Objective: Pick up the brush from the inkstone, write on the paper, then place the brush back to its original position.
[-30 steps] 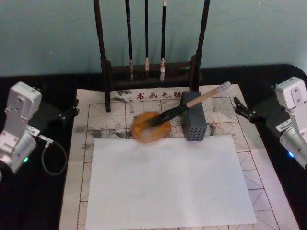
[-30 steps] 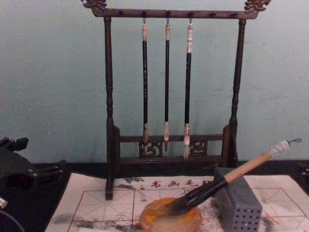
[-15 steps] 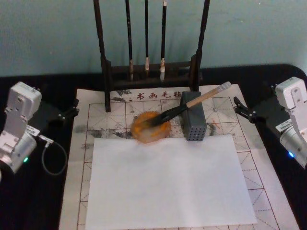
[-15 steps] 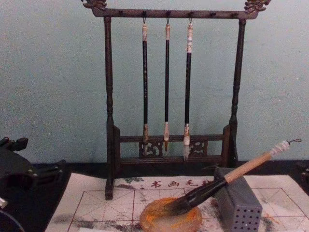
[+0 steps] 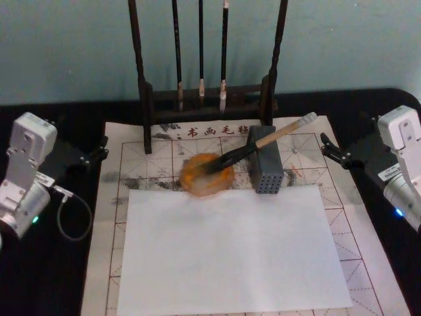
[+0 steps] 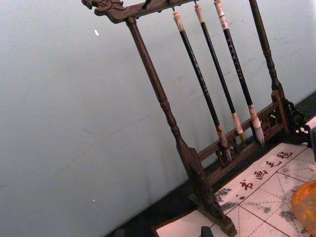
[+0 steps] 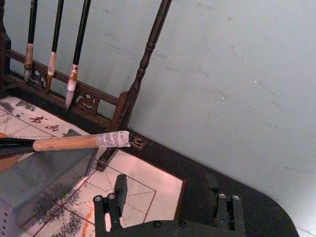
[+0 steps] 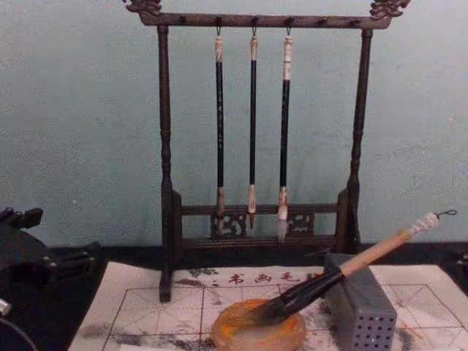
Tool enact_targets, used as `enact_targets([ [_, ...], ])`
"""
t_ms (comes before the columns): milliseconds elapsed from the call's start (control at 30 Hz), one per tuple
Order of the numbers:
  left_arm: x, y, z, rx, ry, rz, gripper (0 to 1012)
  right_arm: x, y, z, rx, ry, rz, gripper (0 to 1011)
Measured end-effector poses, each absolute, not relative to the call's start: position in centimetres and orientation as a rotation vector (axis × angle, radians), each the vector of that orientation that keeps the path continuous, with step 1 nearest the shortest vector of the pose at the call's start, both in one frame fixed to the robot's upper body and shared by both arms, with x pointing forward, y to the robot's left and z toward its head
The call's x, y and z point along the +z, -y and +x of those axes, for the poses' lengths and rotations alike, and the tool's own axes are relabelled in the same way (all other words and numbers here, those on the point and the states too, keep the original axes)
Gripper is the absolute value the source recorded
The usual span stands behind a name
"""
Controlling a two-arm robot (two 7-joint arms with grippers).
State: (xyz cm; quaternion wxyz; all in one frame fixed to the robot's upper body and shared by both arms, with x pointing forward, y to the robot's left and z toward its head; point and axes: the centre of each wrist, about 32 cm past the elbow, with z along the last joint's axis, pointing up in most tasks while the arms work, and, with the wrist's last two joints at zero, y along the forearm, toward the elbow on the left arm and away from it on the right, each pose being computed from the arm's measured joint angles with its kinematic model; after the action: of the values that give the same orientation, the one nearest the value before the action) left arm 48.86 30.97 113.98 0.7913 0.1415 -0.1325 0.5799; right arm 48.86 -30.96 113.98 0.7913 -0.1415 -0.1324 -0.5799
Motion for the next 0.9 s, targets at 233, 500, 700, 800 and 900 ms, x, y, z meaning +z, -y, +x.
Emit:
enact_targets([
  [233, 113.98, -30.97, 48.86, 1.248, 0.285, 0.304, 1001, 113.98, 30.97, 48.86, -1.248, 0.285, -0.304, 1002],
  [500, 113.98, -30.97, 48.86, 1.248, 0.285, 0.304, 1001, 113.98, 30.96, 48.86, -1.248, 0.285, -0.304, 1002],
  [700, 113.98, -30.97, 48.86, 1.248, 0.285, 0.304, 1001, 113.86, 30.99, 48.76, -1.246, 0.281, -0.294, 1002],
  [800, 113.98, -30.97, 48.86, 1.248, 0.285, 0.304, 1001, 113.72, 31.05, 48.62, -1.244, 0.270, -0.272, 1002],
  [900, 113.98, -30.97, 48.86, 1.248, 0.285, 0.304, 1001, 113.58, 31.04, 48.39, -1.243, 0.254, -0.246, 1002],
])
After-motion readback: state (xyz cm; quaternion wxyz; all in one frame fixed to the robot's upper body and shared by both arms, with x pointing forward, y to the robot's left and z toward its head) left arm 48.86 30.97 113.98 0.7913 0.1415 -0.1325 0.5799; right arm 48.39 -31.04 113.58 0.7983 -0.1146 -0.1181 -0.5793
